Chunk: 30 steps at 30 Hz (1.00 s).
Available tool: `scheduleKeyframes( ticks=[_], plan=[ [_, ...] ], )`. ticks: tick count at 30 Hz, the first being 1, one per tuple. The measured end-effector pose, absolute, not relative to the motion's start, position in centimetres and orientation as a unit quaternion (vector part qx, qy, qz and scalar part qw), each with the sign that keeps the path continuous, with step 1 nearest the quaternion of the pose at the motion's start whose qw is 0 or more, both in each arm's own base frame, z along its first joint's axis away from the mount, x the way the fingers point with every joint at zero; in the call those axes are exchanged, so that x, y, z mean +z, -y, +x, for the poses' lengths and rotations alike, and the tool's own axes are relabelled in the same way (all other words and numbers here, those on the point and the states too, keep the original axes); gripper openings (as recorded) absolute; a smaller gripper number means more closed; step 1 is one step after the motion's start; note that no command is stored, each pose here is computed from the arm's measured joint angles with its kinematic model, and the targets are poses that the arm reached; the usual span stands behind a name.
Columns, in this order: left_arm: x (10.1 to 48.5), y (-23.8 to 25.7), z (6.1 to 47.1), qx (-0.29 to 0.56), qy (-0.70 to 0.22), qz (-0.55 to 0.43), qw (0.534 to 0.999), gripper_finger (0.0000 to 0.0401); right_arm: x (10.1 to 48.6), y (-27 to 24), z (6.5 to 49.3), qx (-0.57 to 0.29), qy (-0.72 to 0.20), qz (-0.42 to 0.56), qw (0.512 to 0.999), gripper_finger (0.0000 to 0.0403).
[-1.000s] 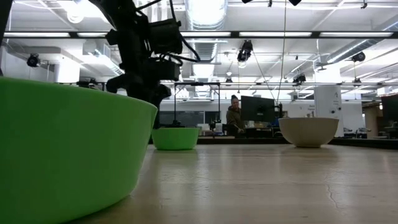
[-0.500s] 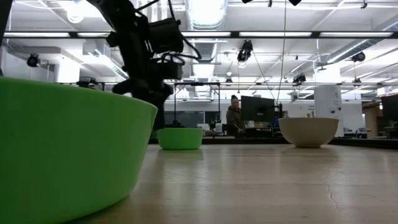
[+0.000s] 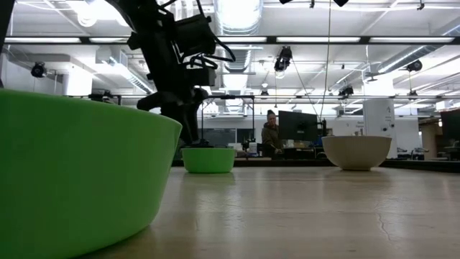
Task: Nest bowls inside each other
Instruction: Stack the top green bowl on top of the green bowl
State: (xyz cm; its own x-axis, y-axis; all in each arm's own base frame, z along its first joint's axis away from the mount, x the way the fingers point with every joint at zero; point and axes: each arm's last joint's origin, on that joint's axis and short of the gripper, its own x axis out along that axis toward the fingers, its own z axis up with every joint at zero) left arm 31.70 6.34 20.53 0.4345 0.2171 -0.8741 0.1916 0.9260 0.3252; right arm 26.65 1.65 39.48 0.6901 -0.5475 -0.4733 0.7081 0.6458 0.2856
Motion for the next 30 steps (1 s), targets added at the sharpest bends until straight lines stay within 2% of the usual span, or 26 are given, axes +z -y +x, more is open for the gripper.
scheduleKeyframes(
  ticks=[9, 14, 30],
  plan=[
    [20.4, -7.9, 31.4, 0.035, -0.535, 0.153, 0.830, 0.0131, 39.5, -1.6, 26.7, -0.353, -0.175, 0.230, 0.890, 0.0008],
    [20.4, -8.3, 31.3, -0.005, -0.520, 0.102, 0.848, 0.0131, 39.5, -1.6, 26.7, -0.353, -0.175, 0.230, 0.890, 0.0008],
    [18.5, -8.0, 30.4, -0.017, -0.534, 0.108, 0.838, 0.0131, 39.5, -1.6, 26.7, -0.353, -0.175, 0.230, 0.890, 0.0008]
  ],
)
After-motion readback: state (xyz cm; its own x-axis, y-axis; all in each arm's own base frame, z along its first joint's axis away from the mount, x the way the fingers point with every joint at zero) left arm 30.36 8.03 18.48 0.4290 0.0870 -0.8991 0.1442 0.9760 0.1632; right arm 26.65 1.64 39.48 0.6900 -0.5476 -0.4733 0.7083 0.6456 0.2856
